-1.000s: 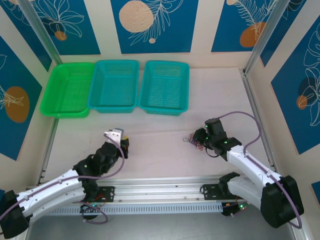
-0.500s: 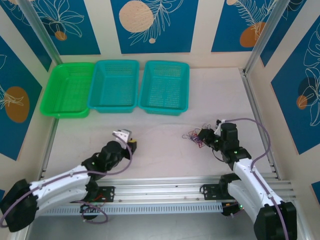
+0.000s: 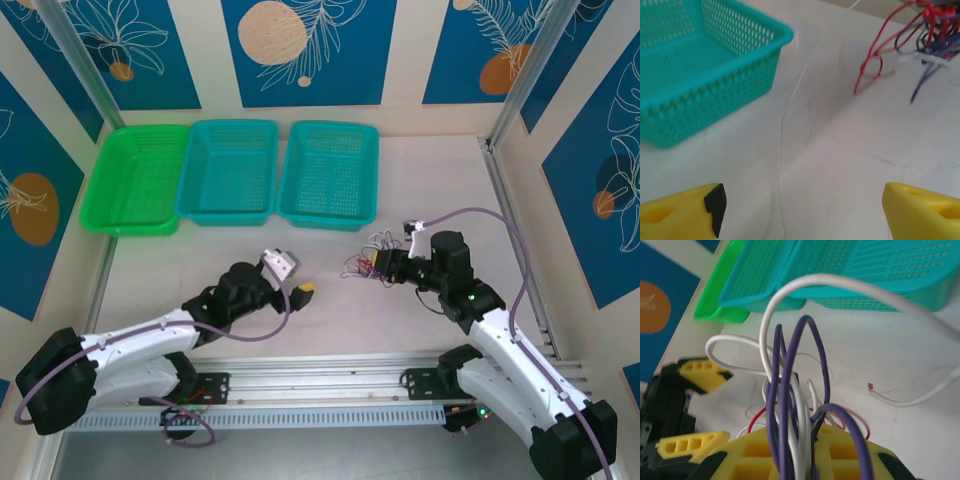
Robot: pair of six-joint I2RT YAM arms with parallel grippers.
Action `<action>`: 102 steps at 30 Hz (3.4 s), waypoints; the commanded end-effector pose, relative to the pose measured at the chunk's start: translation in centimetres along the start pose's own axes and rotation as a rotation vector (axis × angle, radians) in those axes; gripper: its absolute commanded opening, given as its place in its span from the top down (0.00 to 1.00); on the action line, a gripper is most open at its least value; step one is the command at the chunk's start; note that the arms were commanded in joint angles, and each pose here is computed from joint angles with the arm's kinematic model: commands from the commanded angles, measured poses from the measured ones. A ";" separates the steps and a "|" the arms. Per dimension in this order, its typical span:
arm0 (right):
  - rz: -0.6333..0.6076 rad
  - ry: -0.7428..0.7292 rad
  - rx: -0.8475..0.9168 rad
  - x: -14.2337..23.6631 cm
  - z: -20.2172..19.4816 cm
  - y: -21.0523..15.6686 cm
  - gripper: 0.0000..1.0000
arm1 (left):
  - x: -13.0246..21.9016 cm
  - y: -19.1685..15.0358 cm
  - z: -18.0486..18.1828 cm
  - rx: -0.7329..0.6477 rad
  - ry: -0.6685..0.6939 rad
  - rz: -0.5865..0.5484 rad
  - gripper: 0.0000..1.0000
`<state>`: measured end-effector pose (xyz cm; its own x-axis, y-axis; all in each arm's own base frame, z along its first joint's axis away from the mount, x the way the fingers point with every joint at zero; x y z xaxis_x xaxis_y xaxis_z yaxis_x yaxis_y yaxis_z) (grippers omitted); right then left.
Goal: Untangle the cables
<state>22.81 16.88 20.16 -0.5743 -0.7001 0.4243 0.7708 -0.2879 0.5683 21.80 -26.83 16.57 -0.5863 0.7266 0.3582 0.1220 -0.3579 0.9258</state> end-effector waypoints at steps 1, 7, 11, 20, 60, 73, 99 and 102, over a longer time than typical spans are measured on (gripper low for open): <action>0.053 0.058 0.148 0.7 2.5 -0.1 1.00 | -0.8 1.6 0.4 -0.191 0.024 0.010 0.16; 0.087 0.069 0.227 1.2 3.9 -0.1 1.00 | -3.6 2.9 1.1 -0.313 0.044 0.041 0.12; 0.108 0.091 0.256 1.2 4.7 -0.3 1.00 | -5.2 4.6 0.3 -0.319 -0.003 -0.021 0.11; 0.170 0.109 0.297 0.4 5.6 -1.6 1.00 | -7.1 7.7 0.6 -0.299 0.017 -0.104 0.24; -0.044 -0.383 -0.376 0.5 -11.6 -0.2 0.31 | 4.9 4.7 8.7 0.186 0.427 -0.118 1.00; -0.119 -0.154 -0.262 4.1 -2.3 3.2 0.00 | 5.9 -2.5 11.4 0.546 0.553 0.202 1.00; -0.018 -0.187 -0.217 2.3 1.7 4.3 0.00 | 17.2 23.2 25.4 0.318 0.801 -0.082 1.00; -0.026 -0.189 -0.215 2.0 2.2 5.4 0.00 | 18.8 28.0 26.4 0.265 0.809 -0.154 1.00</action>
<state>24.86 15.30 24.81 -0.6176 -0.5728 0.5390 0.7864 -0.4408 0.4327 35.45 -7.28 50.71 -0.9927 0.0316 0.1160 0.1164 0.0123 0.9931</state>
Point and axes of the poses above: each hand's point on the last joint's axis, 136 mm out from that joint toward the fingers, its own x axis back along the fingers, its own z axis along the line the jaws close on, y = z × x, the point moved 1 cm from there along x, back along the fingers, and after that the axes turned 7 degrees about -x, right-handed, at the moved point
